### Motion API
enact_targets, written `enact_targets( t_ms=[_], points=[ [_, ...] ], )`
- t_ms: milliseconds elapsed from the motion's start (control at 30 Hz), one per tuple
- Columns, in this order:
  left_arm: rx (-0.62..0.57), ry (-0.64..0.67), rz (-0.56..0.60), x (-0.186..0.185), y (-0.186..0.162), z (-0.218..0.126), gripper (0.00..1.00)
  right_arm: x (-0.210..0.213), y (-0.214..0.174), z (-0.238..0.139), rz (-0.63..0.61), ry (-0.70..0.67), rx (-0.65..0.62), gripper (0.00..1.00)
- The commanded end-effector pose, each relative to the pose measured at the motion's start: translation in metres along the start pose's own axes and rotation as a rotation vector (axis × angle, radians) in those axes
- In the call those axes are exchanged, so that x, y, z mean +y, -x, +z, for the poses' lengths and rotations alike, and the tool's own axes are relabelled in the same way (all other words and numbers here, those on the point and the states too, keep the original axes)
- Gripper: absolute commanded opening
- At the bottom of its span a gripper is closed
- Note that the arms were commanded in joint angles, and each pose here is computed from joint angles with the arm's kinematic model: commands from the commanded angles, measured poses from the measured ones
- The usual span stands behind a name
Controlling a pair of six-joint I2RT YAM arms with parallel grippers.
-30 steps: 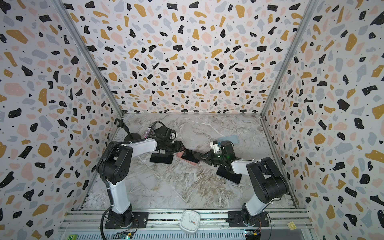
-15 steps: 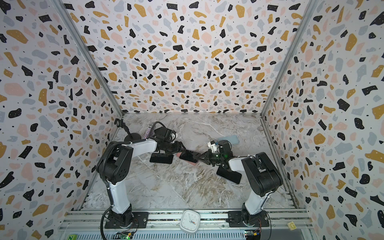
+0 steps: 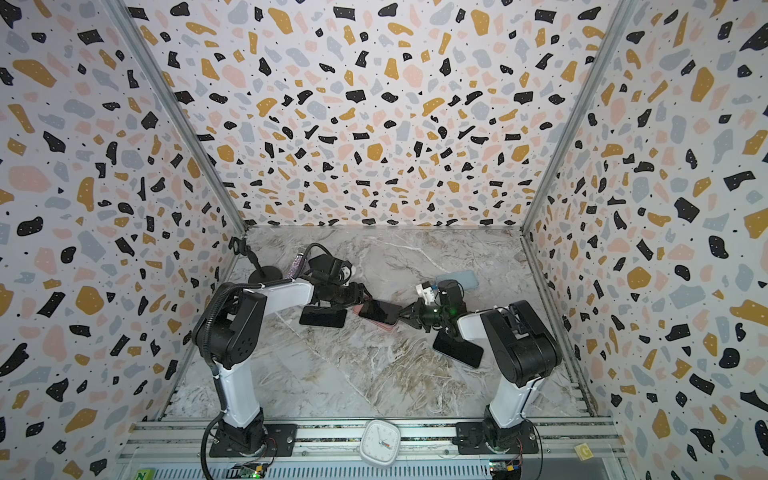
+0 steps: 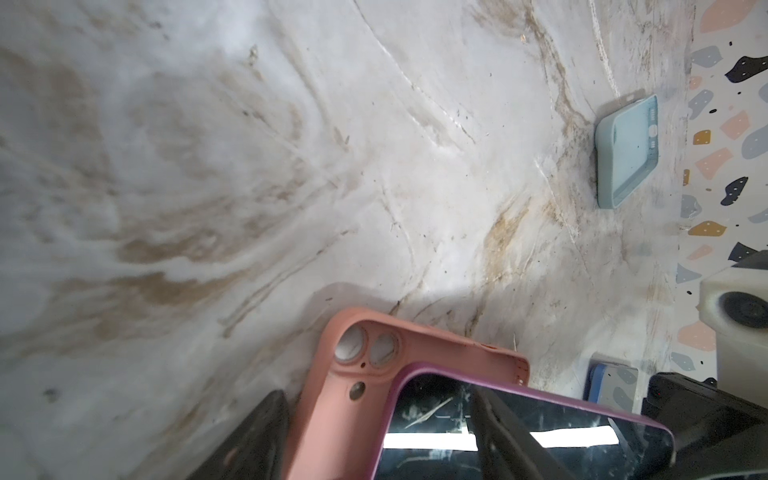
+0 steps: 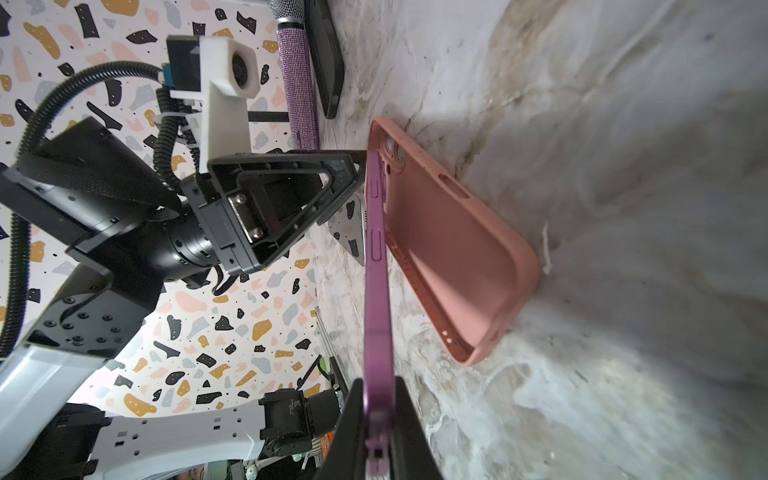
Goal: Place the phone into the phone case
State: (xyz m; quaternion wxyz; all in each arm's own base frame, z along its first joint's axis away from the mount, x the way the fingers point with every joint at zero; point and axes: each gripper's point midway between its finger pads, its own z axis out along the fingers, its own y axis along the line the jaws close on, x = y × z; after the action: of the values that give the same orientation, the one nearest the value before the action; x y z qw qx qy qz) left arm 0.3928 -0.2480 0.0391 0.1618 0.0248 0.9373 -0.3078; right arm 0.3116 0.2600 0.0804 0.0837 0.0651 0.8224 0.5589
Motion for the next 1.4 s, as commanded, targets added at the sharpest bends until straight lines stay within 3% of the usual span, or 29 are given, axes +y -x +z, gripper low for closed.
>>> enact_targets(
  t_ms=[0, 1367],
  points=[
    [-0.021, -0.032, -0.004, -0.006, 0.003, -0.007, 0.72, 0.007, 0.009, 0.000, -0.019, 0.020, -0.016, 0.00],
    [-0.023, -0.064, -0.045, -0.005, -0.011, -0.002, 0.69, -0.012, -0.013, 0.035, 0.053, 0.009, 0.082, 0.00]
  ],
)
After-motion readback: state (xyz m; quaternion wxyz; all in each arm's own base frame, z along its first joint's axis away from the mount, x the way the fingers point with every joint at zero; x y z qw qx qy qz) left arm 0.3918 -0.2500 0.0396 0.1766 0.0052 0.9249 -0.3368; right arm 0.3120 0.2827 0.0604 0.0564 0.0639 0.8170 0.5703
